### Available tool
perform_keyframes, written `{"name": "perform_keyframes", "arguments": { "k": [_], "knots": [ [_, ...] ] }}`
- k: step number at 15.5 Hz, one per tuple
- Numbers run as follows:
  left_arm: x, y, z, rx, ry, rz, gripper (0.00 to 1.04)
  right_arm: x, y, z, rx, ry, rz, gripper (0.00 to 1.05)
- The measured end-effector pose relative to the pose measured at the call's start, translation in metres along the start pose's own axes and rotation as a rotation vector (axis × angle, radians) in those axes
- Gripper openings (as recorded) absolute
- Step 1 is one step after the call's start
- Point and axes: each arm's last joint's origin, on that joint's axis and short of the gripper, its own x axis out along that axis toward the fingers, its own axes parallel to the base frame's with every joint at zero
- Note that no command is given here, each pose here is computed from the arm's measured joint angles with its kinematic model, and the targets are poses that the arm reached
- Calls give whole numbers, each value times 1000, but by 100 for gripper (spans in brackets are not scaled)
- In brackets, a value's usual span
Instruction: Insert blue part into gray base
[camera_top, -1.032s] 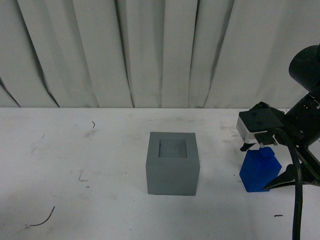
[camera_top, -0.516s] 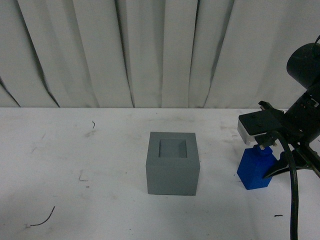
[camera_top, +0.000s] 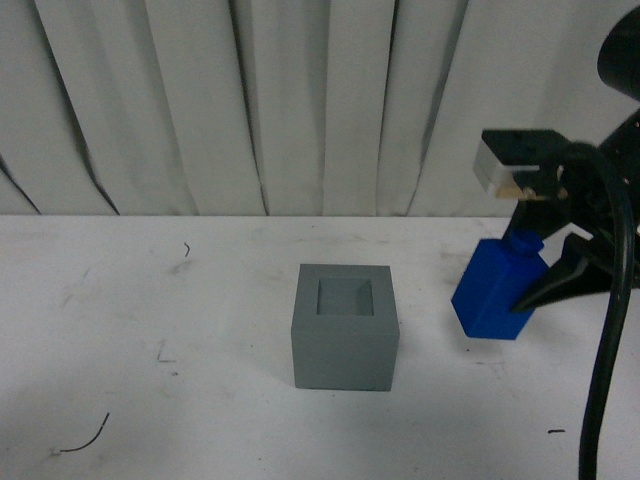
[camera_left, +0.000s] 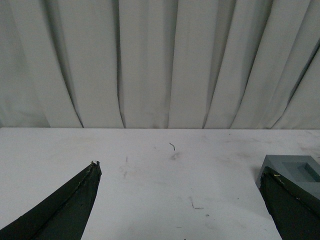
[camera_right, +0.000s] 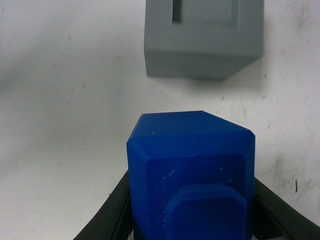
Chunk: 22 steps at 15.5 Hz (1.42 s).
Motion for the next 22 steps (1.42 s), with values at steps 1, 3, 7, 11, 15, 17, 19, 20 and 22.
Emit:
{"name": "perform_keyframes", "arguments": {
  "k": [1, 3, 7, 11, 15, 17, 19, 20, 22],
  "knots": [
    [0, 0, 0, 0, 0, 0, 98, -5, -2, 26, -7, -48, -10, 47],
    [0, 0, 0, 0, 0, 0, 98, 0, -11, 69, 10, -54, -20, 47],
    [0, 0, 0, 0, 0, 0, 98, 20, -20, 94, 63, -16, -7, 47],
    [0, 0, 0, 0, 0, 0, 98, 36, -25, 101, 98, 7, 1, 47],
    [0, 0, 0, 0, 0, 0, 98, 47, -28, 105, 108, 25, -3, 47],
    [0, 0, 0, 0, 0, 0, 98, 51, -30, 104, 114, 32, -4, 47],
    [0, 0, 0, 0, 0, 0, 98, 53, -30, 106, 122, 33, -7, 47],
    [0, 0, 0, 0, 0, 0, 98, 55, -30, 107, 124, 41, -6, 47],
    [0, 0, 0, 0, 0, 0, 98, 62, -29, 106, 124, 75, 6, 47]
  ]
}}
